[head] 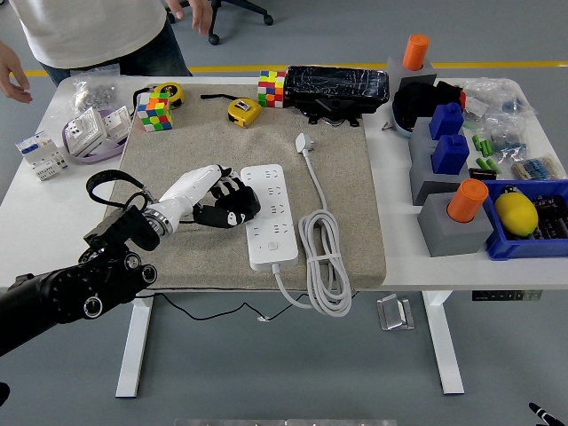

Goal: Put the plug near the board,insert it into the board,press the button,pull the plug out

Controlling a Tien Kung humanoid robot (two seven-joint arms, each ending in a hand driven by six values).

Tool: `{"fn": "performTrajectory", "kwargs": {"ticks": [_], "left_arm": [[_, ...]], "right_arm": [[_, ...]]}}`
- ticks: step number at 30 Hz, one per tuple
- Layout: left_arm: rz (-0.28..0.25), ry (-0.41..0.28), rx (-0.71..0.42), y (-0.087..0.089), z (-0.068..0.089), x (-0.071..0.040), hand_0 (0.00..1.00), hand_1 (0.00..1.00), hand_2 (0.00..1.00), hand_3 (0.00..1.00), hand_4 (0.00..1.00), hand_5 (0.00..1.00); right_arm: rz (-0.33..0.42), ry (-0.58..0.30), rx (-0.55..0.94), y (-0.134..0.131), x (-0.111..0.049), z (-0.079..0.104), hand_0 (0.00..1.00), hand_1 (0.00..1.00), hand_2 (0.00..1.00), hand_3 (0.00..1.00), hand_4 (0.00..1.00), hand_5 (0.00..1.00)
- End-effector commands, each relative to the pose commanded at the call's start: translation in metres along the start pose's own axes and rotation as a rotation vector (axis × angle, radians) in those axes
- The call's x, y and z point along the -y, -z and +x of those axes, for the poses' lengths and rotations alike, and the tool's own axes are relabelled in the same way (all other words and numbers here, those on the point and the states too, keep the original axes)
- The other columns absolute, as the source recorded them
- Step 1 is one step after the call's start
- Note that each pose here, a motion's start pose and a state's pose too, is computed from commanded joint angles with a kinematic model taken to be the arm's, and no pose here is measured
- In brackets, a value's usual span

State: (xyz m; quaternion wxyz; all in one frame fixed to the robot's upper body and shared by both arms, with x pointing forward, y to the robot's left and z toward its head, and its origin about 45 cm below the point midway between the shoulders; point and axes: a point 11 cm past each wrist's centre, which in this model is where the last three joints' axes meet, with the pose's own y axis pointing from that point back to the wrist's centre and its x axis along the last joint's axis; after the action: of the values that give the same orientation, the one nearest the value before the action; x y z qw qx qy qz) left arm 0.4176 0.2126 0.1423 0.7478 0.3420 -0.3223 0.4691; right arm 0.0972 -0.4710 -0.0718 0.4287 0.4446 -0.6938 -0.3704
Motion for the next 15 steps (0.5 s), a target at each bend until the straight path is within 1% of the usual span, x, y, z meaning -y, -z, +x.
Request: {"fn": "performTrajectory", "kwargs": {"ticks": [7, 8, 13, 14, 15], "left_arm": [[0.012, 0.005, 0.013, 0.0025, -0.0005, 0.0002, 0.478, 0.422, 0.426, 0.530, 0.619, 0.045], [0.015, 0.008, 0.015, 0.0029, -0.0009, 0.0002, 0.540, 0.507, 0.540, 0.572, 0.666, 0.029], [0.022, 0.018, 0.009, 0.0037, -0.0013, 0.0004, 0.540, 0.507, 0.540, 0.572, 0.666, 0.029], [0.023, 0.019, 0.005, 0.0036, -0.0013, 0.0005, 0.641, 0.665, 0.612, 0.626, 0.975, 0.144], [0.024, 0.019, 0.003, 0.0037, -0.0013, 0.0005, 0.641, 0.665, 0.612, 0.626, 0.975, 0.144]], "right_arm": [[0.002, 0.000, 0.000, 0.0010, 0.0000, -0.0001, 0.621, 0.671, 0.641, 0.572, 0.974, 0.584], [0.002, 0.000, 0.000, 0.0009, 0.0000, -0.0001, 0.622, 0.670, 0.641, 0.572, 0.975, 0.585], [0.002, 0.000, 0.001, 0.0010, 0.0000, 0.0002, 0.622, 0.670, 0.641, 0.572, 0.975, 0.585], [0.002, 0.000, 0.001, 0.0011, 0.0000, 0.0001, 0.621, 0.671, 0.641, 0.572, 0.975, 0.585], [0.002, 0.000, 0.000, 0.0011, 0.0000, 0.0001, 0.621, 0.671, 0.641, 0.572, 0.975, 0.585]]}}
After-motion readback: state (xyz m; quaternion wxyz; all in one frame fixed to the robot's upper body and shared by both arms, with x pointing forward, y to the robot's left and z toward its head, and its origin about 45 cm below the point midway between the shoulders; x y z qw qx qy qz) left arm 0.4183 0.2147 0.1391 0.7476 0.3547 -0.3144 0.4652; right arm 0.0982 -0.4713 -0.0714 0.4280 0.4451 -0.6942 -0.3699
